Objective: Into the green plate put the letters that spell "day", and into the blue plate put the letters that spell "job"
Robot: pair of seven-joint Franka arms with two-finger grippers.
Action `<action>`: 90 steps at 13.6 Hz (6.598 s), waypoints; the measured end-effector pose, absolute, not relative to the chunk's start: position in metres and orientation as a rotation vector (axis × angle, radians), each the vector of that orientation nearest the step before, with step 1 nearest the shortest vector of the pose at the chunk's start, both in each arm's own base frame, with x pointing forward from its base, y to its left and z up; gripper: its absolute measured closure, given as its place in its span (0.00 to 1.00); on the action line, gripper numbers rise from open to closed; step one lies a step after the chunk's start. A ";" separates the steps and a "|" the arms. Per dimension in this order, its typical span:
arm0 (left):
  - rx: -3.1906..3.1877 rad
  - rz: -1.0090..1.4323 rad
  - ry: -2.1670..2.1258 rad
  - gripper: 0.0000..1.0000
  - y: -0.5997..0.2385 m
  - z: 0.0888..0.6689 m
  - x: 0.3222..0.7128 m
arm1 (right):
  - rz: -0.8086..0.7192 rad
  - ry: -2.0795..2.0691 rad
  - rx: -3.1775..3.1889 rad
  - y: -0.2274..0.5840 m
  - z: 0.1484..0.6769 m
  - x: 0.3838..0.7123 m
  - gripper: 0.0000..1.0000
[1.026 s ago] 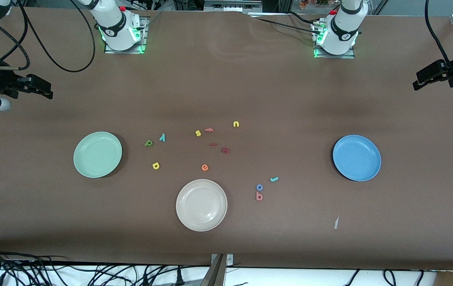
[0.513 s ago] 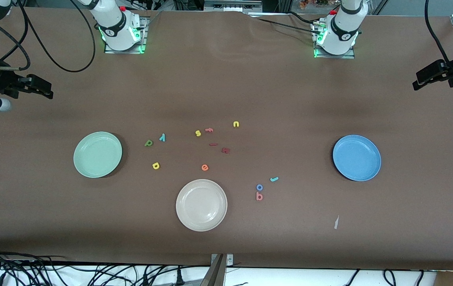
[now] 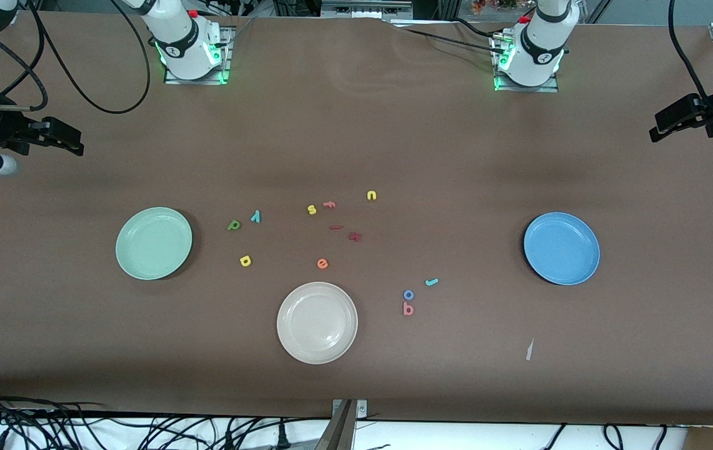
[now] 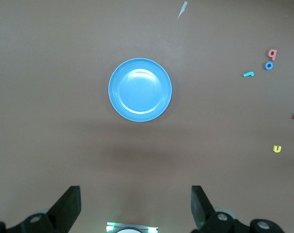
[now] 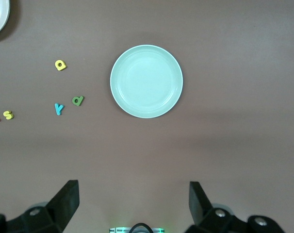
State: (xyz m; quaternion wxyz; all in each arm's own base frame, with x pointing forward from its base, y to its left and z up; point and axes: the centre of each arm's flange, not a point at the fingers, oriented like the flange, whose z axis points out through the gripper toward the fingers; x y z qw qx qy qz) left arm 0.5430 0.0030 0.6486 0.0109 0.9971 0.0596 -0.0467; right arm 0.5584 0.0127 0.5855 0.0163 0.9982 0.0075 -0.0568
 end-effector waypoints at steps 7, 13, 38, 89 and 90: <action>3.111 -0.146 0.184 0.00 0.002 0.649 0.543 | -0.175 0.023 3.104 0.013 0.586 0.559 0.00; 3.111 -0.146 0.184 0.00 0.002 0.649 0.543 | -0.175 0.025 3.104 0.013 0.585 0.559 0.00; 3.117 -0.148 0.140 0.00 -0.035 0.648 0.542 | -0.318 0.104 3.149 0.168 0.379 0.614 0.00; 3.033 0.364 -0.563 0.26 -0.309 0.167 0.655 | -0.292 -0.187 3.090 0.199 0.255 0.600 0.73; 3.034 0.362 -0.563 0.26 -0.309 0.166 0.655 | -0.287 -0.145 3.086 0.179 0.258 0.607 0.73</action>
